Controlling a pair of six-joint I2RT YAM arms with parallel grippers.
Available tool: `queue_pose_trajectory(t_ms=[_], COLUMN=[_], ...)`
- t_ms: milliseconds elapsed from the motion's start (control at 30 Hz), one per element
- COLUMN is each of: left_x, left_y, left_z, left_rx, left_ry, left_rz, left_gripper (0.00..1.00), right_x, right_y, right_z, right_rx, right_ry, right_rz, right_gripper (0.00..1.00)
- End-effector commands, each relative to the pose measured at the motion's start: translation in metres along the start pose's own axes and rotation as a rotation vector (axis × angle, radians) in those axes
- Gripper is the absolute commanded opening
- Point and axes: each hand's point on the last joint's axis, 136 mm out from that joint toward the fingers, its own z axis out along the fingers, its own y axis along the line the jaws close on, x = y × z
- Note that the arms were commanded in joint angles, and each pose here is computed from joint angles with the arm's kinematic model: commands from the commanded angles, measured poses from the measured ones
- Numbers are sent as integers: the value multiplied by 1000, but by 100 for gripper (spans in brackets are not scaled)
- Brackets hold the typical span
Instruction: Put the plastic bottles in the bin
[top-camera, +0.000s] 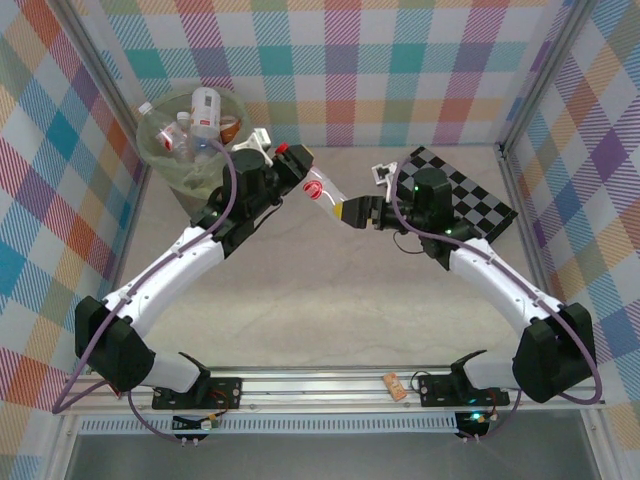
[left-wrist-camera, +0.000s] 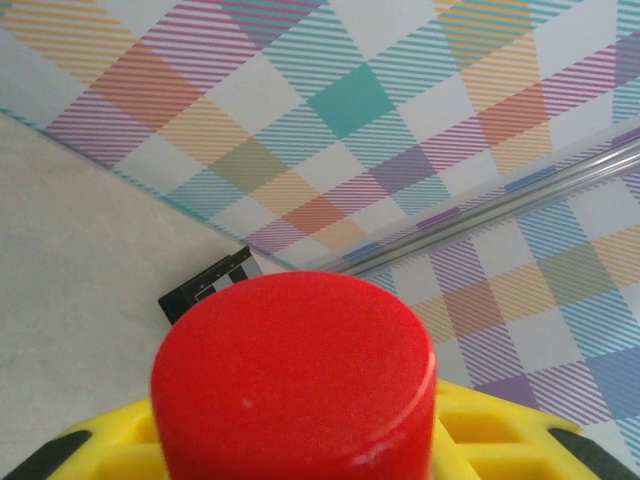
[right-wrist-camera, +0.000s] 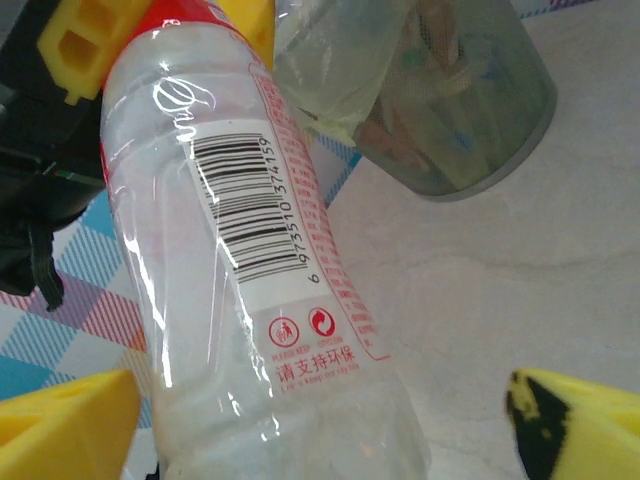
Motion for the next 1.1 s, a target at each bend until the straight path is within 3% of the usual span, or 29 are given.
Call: queue_pose_trajectory(t_ms=[0,133,267,367,500,633,767,833,933,1067], left_x=[-27,-43,-71,-99,-153,-216,-273,-302,-333,-356], left_y=[-17,-25,-34,-40,-44,-45,-28,-19,-2,25], left_z=[-11,-13,-18,-18,-27,-56,-88,-111,-137,-139], left_rx=[13,17,6,-28,-32,-49,-158,-194,-246,-335], left_ry=[-57,-74,-103,-101,-177,-364,-557,-703,-879,-970], left_rz=[50,80,175,293,320,390,439,435,398,381], left_gripper=[38,38,38,38,38,40,43,42,39,37], right_x=[-11,-14,-24,-18,2,21,33,37,42,47], right_y=[4,-13,-29,-26,-28,-43,-47,-48,-48,-50], right_z=[-7,-21,-66,-88,-96,-94,-88,-86,-86,-87], right_rx=[57,201,387,423,436,450,420,410,403,407], right_ry=[-5,-1,-55,-53,-17,17,51,64,79,92], right_rz=[-55,-68,-125,-122,-106,-79,-54,-48,-43,-36], right_gripper=[99,99,99,99,99,99,100,99,100,100])
